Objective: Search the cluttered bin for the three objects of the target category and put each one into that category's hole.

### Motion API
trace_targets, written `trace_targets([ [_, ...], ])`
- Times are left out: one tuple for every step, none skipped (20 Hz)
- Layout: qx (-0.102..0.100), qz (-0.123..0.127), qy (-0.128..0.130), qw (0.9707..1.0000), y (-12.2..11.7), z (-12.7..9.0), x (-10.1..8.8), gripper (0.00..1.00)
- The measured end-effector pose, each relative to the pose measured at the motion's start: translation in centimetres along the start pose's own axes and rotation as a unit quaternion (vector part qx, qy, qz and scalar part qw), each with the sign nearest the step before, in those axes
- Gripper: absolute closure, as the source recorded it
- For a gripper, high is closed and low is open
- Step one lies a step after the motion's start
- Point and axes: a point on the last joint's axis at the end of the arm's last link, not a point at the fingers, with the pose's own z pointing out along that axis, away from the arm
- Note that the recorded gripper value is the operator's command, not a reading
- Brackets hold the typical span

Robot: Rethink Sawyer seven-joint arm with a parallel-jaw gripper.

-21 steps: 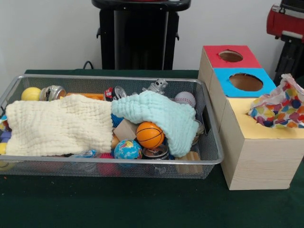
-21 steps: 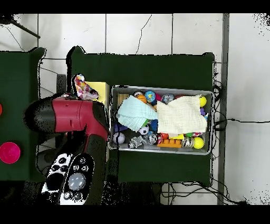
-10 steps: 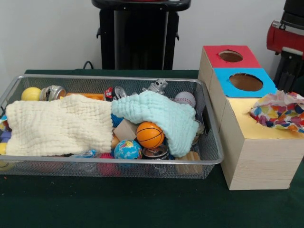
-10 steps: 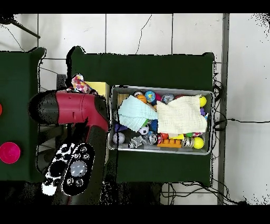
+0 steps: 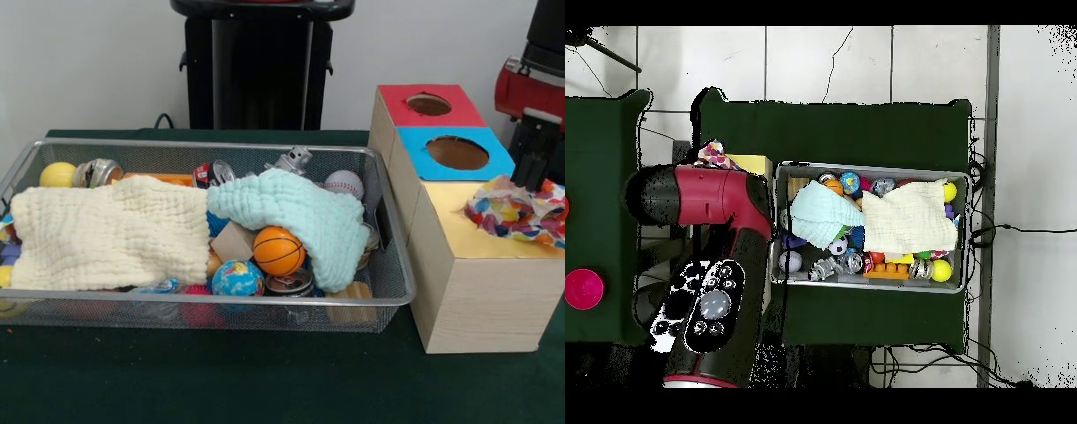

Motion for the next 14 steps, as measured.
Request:
trace_targets([
  [0.001,0.000,0.001,1.0000,0.0,0.2,0.0,1.00],
  [0.002,0.000,0.002,1.0000,-0.1,0.4,0.1,1.00],
  [0.003,0.000,0.002,1.0000,-0.1,0.6,0.1,1.00],
  [0.004,0.000,0.003,1.0000,-0.2,0.7,0.2,1.00],
  [0.005,0.000,0.003,1.0000,-0.2,0.9,0.1,1.00],
  [0.006,0.000,0.004,1.0000,-0.3,1.0,0.1,1.00],
  [0.007,0.001,0.004,1.0000,-0.4,1.2,0.1,1.00],
  [0.008,0.002,0.005,1.0000,-0.5,1.2,0.0,1.00],
  [0.008,0.003,0.005,0.9999,-0.6,1.4,-0.1,1.00],
  [0.009,0.004,0.005,0.9999,-0.7,1.4,-0.2,1.00],
  [0.009,0.005,0.004,0.9999,-0.8,1.6,-0.4,1.00],
  [0.009,0.006,0.004,0.9999,-0.8,1.6,-0.5,1.00],
  [0.008,0.006,0.002,0.9999,-0.9,1.7,-0.6,1.00],
  [0.007,0.006,0.001,1.0000,-0.8,1.7,-0.6,1.00],
])
